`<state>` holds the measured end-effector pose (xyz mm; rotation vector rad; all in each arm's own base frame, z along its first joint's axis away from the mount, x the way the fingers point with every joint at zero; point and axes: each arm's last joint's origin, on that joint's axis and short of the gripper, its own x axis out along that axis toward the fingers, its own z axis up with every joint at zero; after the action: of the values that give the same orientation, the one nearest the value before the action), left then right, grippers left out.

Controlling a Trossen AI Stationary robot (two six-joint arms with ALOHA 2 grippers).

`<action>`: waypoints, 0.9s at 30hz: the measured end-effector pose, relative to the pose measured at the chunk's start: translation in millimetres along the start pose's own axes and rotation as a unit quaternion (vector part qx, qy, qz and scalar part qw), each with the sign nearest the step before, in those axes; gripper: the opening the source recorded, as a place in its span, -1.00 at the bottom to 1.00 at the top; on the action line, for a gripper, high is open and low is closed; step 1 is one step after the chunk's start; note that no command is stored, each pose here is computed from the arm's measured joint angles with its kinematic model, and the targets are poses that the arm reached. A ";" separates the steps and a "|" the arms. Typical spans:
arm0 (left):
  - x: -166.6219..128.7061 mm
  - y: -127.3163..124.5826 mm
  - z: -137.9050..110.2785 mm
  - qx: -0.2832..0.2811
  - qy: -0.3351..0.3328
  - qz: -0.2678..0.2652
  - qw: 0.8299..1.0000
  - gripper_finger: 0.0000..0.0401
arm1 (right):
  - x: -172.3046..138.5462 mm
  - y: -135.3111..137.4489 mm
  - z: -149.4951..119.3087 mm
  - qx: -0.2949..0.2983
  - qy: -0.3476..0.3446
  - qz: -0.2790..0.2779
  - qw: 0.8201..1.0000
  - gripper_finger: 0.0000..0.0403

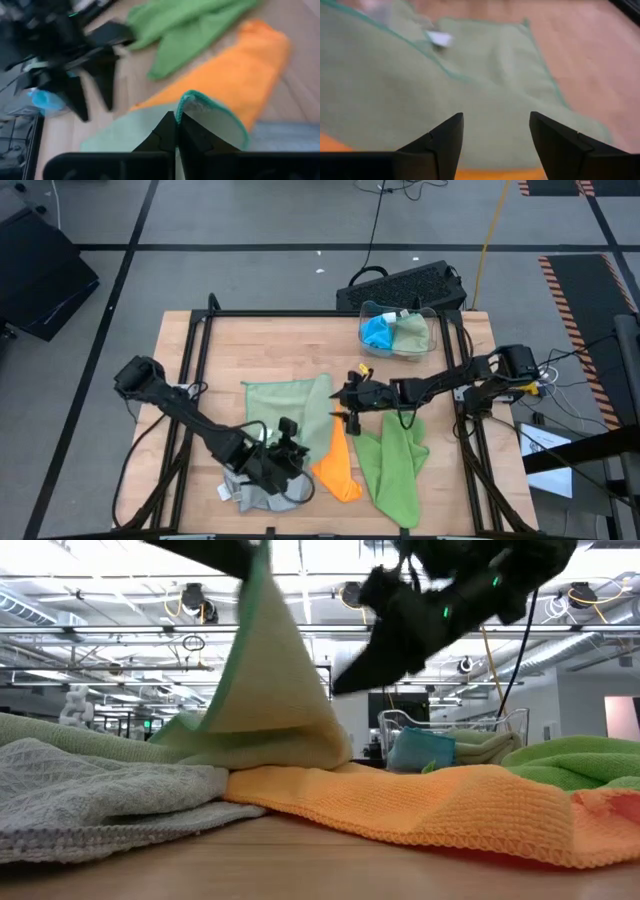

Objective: Fold microfiber towels
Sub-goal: Fold the light green microfiber towel

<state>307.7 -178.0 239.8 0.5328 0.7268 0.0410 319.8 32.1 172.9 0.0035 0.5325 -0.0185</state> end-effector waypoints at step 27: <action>41.7 65.1 1.7 -0.037 -0.022 -0.020 0.999 -0.98 | 0.0 103.8 4.8 0.182 -0.170 -0.096 0.964 0.14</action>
<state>349.6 -113.3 245.9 0.4466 0.6898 0.0185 324.1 135.9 176.9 0.3033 0.1773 -0.3028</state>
